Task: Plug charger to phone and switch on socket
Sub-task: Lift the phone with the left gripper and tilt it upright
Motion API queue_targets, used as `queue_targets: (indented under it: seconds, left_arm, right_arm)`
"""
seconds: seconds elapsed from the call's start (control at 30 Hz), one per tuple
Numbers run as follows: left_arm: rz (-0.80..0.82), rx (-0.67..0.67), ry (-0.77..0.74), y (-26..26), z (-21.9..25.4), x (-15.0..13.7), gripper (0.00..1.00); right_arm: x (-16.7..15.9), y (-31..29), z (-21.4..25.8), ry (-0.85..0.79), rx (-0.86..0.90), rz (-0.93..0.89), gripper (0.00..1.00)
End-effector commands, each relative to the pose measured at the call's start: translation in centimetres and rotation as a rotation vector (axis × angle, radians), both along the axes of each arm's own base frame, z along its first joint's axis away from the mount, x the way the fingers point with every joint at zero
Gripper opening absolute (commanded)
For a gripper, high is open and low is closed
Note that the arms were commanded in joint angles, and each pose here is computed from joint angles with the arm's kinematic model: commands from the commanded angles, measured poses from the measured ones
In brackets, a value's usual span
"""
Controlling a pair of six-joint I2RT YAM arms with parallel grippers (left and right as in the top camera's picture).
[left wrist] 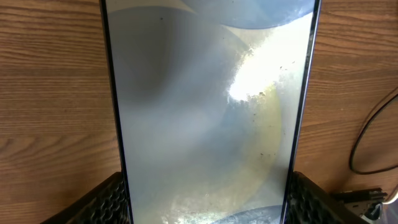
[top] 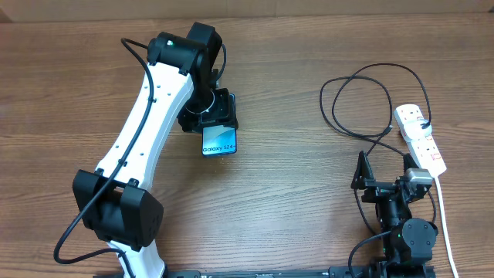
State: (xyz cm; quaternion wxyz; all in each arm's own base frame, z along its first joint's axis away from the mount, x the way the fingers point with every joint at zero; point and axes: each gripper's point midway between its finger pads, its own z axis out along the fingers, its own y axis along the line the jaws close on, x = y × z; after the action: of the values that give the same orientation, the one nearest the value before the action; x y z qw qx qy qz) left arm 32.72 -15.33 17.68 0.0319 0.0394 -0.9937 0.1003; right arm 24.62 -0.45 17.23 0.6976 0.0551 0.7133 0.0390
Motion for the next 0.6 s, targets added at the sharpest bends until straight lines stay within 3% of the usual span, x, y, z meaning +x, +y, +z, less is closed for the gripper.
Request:
queue_targets:
  seconds: [0.0, 0.57]
  left_arm:
    - [0.020, -0.052, -0.063, -0.30, 2.51, 0.14, 0.32]
    - [0.032, -0.051, -0.059, -0.28, 2.49, 0.11, 0.33]
  right_arm:
    - [0.04, 0.08, -0.25, -0.001, -0.012, 0.005, 1.00]
    - [0.04, 0.08, -0.25, -0.001, -0.012, 0.005, 1.00]
